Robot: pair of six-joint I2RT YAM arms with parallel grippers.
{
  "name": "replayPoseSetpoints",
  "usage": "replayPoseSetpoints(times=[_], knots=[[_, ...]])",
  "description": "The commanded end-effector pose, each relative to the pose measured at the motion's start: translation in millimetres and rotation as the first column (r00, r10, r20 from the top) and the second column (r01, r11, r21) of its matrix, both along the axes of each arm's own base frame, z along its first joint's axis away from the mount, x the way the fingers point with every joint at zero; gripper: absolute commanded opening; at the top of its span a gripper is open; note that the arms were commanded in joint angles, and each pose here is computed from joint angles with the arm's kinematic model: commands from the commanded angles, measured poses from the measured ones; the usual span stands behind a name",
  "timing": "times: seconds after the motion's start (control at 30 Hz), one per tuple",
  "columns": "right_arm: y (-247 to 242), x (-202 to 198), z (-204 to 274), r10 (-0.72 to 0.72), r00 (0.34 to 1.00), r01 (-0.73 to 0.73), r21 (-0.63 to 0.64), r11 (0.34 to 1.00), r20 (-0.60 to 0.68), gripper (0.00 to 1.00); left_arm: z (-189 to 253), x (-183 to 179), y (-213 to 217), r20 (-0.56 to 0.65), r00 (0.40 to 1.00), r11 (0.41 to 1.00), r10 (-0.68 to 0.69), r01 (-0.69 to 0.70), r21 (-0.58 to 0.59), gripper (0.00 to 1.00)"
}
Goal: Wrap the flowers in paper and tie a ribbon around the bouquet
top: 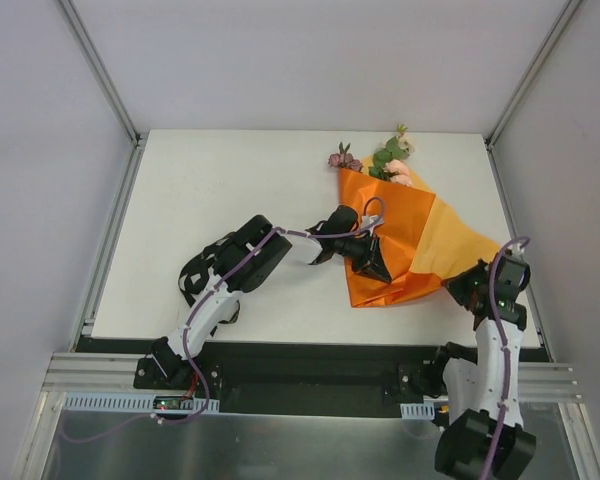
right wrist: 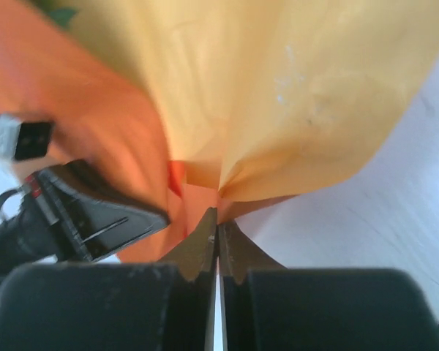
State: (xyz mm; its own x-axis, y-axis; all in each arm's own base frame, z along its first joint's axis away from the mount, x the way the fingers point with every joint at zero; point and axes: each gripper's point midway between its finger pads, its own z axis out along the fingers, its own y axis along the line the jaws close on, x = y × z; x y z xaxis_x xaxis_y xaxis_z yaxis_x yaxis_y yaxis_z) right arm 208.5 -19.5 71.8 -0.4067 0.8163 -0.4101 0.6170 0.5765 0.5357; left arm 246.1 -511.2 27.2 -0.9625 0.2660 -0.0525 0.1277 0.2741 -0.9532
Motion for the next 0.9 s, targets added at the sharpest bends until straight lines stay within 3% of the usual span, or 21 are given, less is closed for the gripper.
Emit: replayPoseSetpoints(times=[0.0, 0.13, 0.2, 0.37, 0.67, 0.87], knots=[[27.4, 27.8, 59.4, 0.249, 0.959, -0.227, -0.161, 0.960, 0.133, 0.01, -21.7, -3.9, 12.6, -0.022, 0.999, 0.994, 0.039, -0.037, 0.106, 0.07], [77.5, 41.0, 94.6, 0.517, 0.839, -0.468, -0.260, 0.845, 0.171, 0.01, -17.3, -5.2, 13.0, -0.006, 0.999, 0.994, 0.035, -0.035, 0.108, 0.07], [90.2, 46.2, 96.0, 0.583, 0.800, -0.532, -0.278, 0.799, 0.143, 0.01, -15.9, -5.8, 14.5, 0.001, 0.999, 0.993, 0.035, -0.035, 0.113, 0.07], [138.1, 49.0, 93.1, 0.769, 0.631, -0.725, -0.274, 0.632, 0.104, 0.01, -7.2, 0.0, 17.2, 0.061, 0.995, 0.988, 0.075, -0.083, 0.130, 0.08], [164.7, 45.2, 64.9, 0.833, 0.551, -0.814, -0.194, 0.548, 0.041, 0.01, 1.9, 2.8, 16.3, 0.107, 0.990, 0.987, 0.097, -0.109, 0.114, 0.12], [165.9, 43.4, 54.5, 0.844, 0.536, -0.833, -0.161, 0.529, -0.001, 0.01, 21.0, 6.1, 15.6, 0.151, 0.981, 0.989, 0.121, -0.132, 0.066, 0.12]])
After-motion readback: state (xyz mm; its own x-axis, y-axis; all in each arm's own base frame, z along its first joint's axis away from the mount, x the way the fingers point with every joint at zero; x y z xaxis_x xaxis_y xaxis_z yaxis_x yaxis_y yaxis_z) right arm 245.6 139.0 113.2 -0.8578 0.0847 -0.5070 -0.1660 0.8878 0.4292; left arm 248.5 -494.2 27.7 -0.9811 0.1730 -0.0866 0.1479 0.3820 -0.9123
